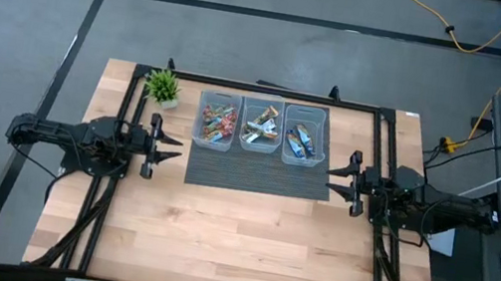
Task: Pick and place Granola Bars by type
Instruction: Return to Home Position
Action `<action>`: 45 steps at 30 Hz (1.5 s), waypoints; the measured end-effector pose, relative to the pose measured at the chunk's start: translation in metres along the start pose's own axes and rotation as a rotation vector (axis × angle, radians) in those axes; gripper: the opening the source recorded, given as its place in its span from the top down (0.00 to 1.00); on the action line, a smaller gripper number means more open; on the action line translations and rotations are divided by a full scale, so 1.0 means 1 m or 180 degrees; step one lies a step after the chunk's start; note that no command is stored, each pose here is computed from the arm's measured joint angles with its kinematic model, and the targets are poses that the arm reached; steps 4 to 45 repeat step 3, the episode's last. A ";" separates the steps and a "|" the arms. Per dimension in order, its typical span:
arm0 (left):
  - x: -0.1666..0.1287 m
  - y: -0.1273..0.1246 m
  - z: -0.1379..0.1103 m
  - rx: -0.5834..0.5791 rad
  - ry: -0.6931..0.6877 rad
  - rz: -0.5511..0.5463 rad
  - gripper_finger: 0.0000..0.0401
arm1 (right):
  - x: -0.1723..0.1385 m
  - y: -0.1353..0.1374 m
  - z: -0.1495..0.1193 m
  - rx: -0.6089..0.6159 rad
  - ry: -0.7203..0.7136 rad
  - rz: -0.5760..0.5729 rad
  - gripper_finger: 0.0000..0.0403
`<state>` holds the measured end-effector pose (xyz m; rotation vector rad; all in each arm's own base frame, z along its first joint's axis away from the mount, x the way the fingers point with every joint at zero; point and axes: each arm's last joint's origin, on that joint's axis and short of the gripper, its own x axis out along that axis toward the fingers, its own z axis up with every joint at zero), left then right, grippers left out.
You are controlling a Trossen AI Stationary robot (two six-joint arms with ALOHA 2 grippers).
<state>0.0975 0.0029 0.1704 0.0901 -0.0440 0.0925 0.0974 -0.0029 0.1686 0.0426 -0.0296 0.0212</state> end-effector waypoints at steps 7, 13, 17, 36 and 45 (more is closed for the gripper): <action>0.000 0.000 0.000 0.0000 0.0000 0.0000 0.70 | 0.000 0.000 0.000 0.0000 0.0000 -0.0001 0.57; 0.000 0.000 0.000 0.0000 0.0000 0.0000 0.70 | 0.000 0.000 0.000 0.0000 0.0000 -0.0001 0.57; 0.000 0.000 0.000 0.0000 0.0000 0.0000 0.70 | 0.000 0.000 0.000 0.0000 0.0000 -0.0001 0.57; 0.000 0.000 0.000 0.0000 0.0000 0.0000 0.70 | 0.000 0.000 0.000 0.0000 0.0000 -0.0001 0.57; 0.000 0.000 0.000 0.0000 0.0000 0.0000 0.70 | 0.000 0.000 0.000 0.0000 0.0000 -0.0001 0.57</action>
